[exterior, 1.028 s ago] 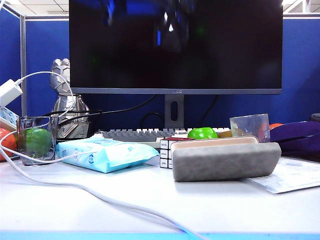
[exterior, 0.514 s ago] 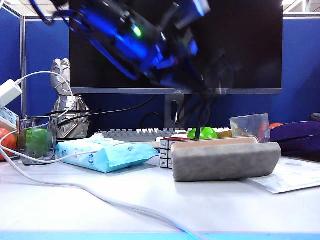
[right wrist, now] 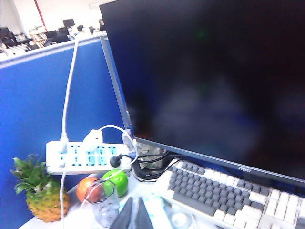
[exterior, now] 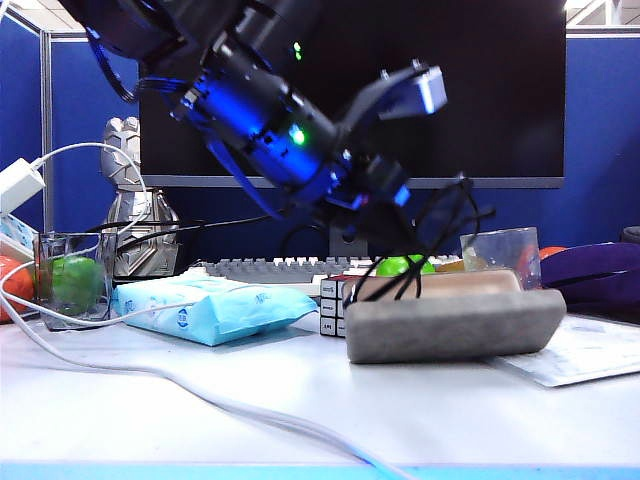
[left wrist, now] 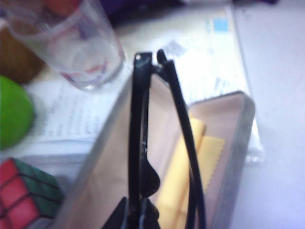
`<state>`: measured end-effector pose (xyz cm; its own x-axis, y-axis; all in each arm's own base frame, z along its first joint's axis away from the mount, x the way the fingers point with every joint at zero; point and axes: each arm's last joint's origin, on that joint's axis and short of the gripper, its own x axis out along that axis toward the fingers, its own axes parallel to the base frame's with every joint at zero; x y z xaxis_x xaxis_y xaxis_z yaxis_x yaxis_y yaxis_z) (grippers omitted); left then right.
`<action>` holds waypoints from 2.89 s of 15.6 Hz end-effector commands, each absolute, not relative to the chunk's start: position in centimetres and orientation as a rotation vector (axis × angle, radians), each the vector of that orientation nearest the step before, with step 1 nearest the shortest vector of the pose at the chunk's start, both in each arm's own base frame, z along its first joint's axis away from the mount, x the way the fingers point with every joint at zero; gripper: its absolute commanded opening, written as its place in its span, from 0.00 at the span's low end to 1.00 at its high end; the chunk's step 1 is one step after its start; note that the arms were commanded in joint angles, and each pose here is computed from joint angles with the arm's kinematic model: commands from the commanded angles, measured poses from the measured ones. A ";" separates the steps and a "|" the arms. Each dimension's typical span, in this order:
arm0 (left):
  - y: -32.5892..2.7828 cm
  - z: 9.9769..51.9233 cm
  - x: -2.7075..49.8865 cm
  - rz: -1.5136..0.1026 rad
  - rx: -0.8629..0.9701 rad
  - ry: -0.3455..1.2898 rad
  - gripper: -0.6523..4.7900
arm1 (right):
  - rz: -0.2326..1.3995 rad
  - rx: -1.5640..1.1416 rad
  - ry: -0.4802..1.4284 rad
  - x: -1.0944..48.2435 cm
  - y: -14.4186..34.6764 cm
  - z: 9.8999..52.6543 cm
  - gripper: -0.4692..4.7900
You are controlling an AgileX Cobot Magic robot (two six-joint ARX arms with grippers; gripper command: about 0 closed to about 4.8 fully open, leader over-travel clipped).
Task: Pick up the glasses, fold the temples of the glasses, place the glasses into the glasses case, and finally close the glasses case.
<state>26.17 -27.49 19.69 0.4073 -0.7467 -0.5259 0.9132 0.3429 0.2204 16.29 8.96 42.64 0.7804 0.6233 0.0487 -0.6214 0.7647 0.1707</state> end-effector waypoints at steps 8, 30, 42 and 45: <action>-30.3 18.8 22.8 -0.974 0.750 0.366 0.11 | 0.690 0.156 -0.022 16.1 8.9 43.0 0.08; -32.7 14.6 20.0 -0.812 1.214 0.350 0.11 | 0.705 0.166 -0.099 13.1 7.4 44.2 0.08; -32.7 19.1 19.0 -0.753 1.137 0.330 0.52 | 0.699 0.164 -0.090 12.6 7.2 44.2 0.08; -32.2 19.1 18.7 -0.744 1.100 0.401 0.51 | 0.676 0.160 -0.086 12.7 7.1 44.1 0.08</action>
